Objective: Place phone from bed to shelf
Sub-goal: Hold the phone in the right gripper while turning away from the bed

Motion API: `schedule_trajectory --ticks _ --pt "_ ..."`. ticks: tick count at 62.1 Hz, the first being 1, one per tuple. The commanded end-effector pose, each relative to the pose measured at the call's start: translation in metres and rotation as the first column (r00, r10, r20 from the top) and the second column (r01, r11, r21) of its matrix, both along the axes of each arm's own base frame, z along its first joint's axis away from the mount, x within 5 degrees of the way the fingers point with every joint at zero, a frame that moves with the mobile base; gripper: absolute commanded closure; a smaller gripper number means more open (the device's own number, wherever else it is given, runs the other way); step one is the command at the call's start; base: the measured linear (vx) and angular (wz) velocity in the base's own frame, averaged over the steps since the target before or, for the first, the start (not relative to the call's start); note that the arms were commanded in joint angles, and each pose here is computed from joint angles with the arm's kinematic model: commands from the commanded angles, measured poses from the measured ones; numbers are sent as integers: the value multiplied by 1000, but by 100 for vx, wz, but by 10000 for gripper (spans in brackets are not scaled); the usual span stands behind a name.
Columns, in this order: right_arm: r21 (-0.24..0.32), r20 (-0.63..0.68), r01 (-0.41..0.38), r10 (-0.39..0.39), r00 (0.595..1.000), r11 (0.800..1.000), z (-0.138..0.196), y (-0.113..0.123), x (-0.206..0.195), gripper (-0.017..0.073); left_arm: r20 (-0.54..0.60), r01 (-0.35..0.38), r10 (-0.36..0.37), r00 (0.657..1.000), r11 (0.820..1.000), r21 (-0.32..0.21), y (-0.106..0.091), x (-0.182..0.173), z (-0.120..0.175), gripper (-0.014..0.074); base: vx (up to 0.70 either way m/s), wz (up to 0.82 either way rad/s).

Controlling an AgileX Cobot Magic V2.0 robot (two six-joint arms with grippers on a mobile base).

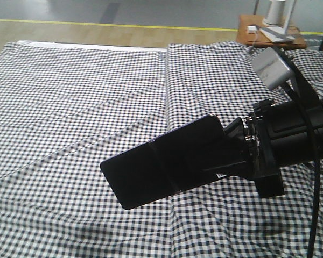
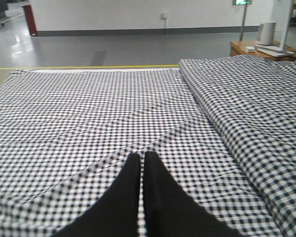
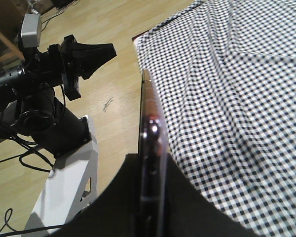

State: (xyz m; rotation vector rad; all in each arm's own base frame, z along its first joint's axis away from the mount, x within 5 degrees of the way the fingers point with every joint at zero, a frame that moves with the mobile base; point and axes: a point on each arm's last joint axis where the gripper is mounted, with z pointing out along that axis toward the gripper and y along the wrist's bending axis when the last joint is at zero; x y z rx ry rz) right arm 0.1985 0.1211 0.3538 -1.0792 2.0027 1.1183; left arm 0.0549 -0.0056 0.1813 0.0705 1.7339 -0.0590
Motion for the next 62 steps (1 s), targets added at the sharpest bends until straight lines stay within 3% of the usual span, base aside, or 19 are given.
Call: schedule_trajectory --ticks 1,62 --pt "101 10 -57 56 998 993 20 2 -11 561 74 -6 7 997 1000 -17 1 1 6 593 -8 32" --pt "101 10 -57 56 998 993 20 2 -11 561 74 -6 7 997 1000 -17 1 1 6 593 -9 39"
